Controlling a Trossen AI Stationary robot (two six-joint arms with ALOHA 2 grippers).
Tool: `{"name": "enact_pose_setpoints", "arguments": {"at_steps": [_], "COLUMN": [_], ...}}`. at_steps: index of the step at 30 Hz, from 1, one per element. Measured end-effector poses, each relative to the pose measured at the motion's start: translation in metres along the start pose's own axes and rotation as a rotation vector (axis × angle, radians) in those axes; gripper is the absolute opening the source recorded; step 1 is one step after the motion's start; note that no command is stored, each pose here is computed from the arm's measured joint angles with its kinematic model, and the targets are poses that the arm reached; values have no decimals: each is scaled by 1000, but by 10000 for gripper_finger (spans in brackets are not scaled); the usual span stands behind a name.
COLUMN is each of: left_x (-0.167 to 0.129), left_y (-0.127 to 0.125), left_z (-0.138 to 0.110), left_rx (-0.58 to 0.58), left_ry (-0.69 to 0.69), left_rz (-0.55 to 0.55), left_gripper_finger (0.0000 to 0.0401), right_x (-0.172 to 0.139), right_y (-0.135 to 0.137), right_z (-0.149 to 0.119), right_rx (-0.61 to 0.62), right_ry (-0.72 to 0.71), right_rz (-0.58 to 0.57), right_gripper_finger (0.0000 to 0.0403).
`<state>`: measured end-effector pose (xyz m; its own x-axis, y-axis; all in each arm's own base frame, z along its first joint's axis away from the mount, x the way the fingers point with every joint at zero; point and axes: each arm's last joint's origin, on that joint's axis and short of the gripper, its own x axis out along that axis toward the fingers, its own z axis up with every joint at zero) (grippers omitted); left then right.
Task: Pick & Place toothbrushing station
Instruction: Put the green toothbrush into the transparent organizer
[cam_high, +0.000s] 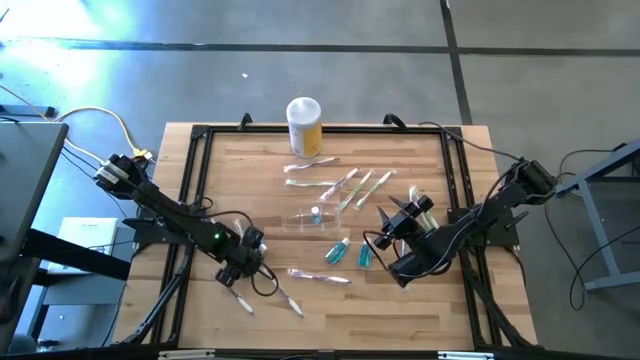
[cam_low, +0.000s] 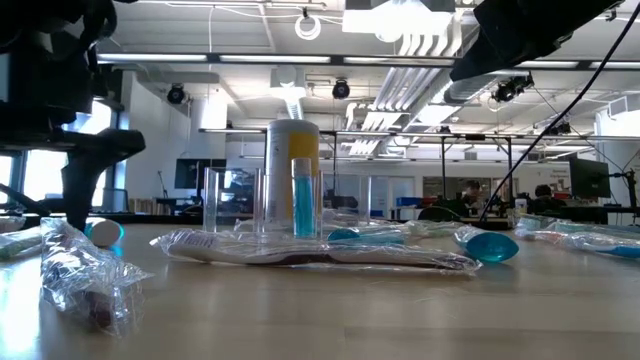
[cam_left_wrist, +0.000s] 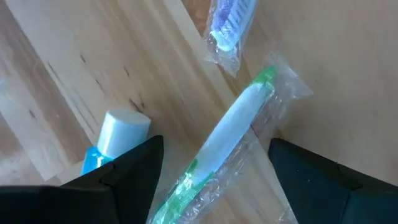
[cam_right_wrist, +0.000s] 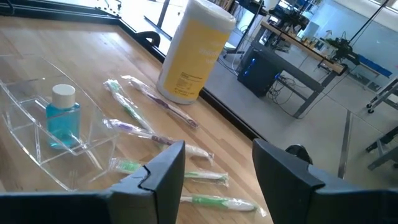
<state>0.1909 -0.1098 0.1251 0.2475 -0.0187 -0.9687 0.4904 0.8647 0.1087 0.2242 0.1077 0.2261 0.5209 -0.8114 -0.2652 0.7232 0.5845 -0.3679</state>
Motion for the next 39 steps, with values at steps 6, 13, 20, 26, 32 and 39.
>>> {"name": "enact_pose_setpoints", "arguments": {"at_steps": [6,13,20,26,32,39], "left_x": [0,0,-2,-24,-70,-128], "left_y": [-1,-2,-2,3,2,-3], "left_z": [1,1,4,27,50,73], "left_rx": [-2,-9,-7,20,106,112], "left_ry": [-7,-15,-21,-32,24,-14], "left_rz": [-23,-42,-52,21,119,239], "left_gripper_finger": [226,80,32,34,35,36], "right_x": [0,0,0,0,0,0], "right_y": [0,0,0,1,1,1], "right_z": [0,0,0,-1,-1,0], "right_rx": [-2,1,-6,-7,-4,1], "right_ry": [-2,-1,18,22,24,25], "right_rz": [-1,1,9,11,13,15], "right_gripper_finger": [180,180,180,180,180,180]}}
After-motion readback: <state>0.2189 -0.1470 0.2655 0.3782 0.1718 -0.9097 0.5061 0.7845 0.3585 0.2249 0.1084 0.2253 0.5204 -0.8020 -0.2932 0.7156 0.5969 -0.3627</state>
